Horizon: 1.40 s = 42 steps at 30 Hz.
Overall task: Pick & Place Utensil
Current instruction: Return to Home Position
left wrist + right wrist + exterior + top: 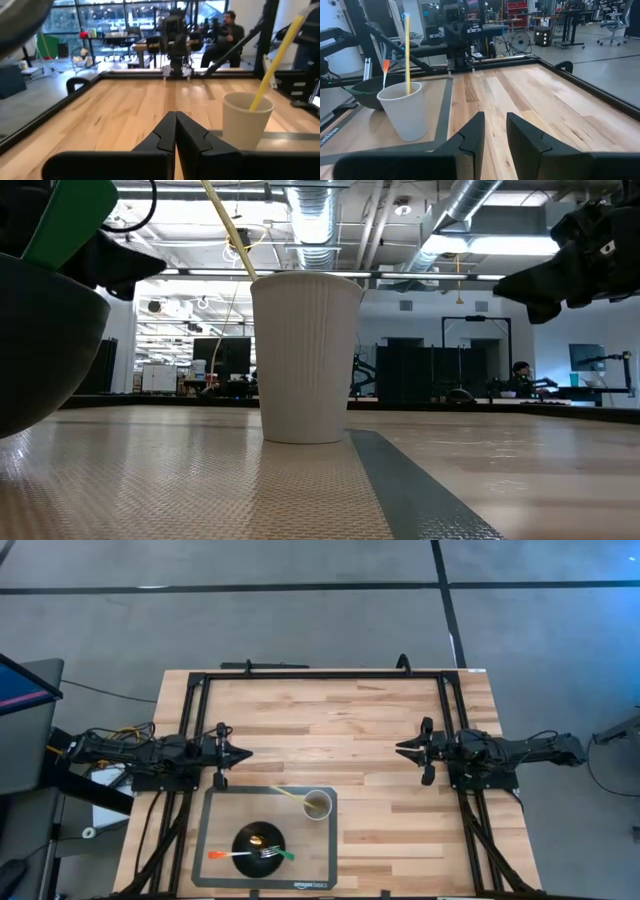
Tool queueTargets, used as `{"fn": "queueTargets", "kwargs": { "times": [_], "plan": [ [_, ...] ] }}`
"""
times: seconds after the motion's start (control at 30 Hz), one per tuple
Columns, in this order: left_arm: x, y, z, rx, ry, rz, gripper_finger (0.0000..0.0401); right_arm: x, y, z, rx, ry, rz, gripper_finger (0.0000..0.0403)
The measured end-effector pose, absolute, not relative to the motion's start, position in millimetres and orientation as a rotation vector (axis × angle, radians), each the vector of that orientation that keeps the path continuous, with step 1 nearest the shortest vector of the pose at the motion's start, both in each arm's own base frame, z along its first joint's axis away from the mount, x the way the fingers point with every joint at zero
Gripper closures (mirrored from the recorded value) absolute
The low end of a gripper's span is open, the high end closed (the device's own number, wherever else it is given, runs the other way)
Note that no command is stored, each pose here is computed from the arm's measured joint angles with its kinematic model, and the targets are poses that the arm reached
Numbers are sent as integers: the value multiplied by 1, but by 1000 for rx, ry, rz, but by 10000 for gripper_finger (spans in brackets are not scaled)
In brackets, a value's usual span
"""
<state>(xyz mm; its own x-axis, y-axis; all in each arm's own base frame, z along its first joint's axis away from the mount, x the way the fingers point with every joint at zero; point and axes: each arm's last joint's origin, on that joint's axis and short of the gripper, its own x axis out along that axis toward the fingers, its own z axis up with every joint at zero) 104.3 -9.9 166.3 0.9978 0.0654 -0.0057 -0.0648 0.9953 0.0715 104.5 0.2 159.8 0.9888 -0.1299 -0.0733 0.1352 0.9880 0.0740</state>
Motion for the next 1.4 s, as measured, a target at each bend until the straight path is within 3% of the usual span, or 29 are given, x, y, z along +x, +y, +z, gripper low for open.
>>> {"fn": "queueTargets", "kwargs": {
  "times": [1.4],
  "plan": [
    [104, -10, 166, 71, 10, 79, 385, 105, 0, 159, 79, 69, -134, 329]
  ]
}}
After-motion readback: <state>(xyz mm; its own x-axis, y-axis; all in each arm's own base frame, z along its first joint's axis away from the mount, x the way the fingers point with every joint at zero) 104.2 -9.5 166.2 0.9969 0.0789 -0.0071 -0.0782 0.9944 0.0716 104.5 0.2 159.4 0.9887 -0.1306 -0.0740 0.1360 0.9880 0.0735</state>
